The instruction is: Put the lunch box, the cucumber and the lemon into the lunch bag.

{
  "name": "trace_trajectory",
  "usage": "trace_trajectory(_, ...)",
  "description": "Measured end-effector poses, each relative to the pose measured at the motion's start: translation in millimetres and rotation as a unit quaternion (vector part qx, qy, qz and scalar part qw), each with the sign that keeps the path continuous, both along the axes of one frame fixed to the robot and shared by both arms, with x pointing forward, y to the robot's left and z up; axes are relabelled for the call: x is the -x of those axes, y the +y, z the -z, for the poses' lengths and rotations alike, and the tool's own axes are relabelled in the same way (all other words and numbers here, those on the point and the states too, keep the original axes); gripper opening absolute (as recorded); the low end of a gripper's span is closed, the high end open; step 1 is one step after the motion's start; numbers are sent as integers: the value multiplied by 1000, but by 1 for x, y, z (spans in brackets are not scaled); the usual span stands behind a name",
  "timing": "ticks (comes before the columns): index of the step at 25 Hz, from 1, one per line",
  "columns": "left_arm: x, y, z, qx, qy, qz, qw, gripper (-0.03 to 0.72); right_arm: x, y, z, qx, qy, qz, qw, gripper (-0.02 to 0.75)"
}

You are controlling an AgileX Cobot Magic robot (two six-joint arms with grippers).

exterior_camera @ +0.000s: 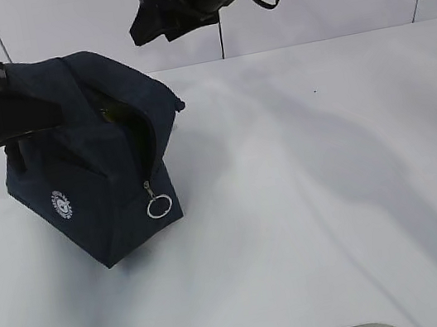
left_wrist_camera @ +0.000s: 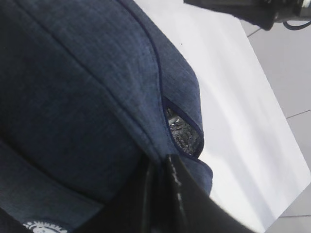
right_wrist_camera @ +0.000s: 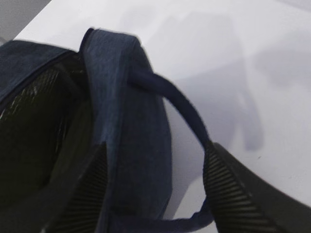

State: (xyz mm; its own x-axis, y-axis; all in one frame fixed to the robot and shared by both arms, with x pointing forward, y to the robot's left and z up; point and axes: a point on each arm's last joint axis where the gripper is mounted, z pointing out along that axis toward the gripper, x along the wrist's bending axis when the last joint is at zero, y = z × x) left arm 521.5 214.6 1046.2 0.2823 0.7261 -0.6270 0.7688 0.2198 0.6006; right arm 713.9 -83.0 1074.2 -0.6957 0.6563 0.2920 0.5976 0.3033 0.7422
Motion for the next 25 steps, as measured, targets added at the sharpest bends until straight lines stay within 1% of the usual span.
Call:
trace_trajectory(7, -2, 0, 4, 0, 6, 1, 1000, 2, 9, 2, 3, 3, 42, -34, 999, 493)
trace_trajectory(14, -3, -1, 7, -1, 12, 2, 1000, 2, 14, 3, 4, 2, 60, -52, 997, 493)
trace_trajectory(20, -3, 0, 7, -1, 12, 0, 1000, 2, 17, 6, 1, -15, 64, -72, 995, 493)
trace_trajectory(23, -4, 0, 7, 2, 11, -7, 1000, 2, 18, 8, 0, -28, 63, -80, 994, 493)
trace_trajectory(25, -5, 0, 6, 5, 7, -11, 1000, 2, 18, 8, -1, -28, 59, -84, 994, 493)
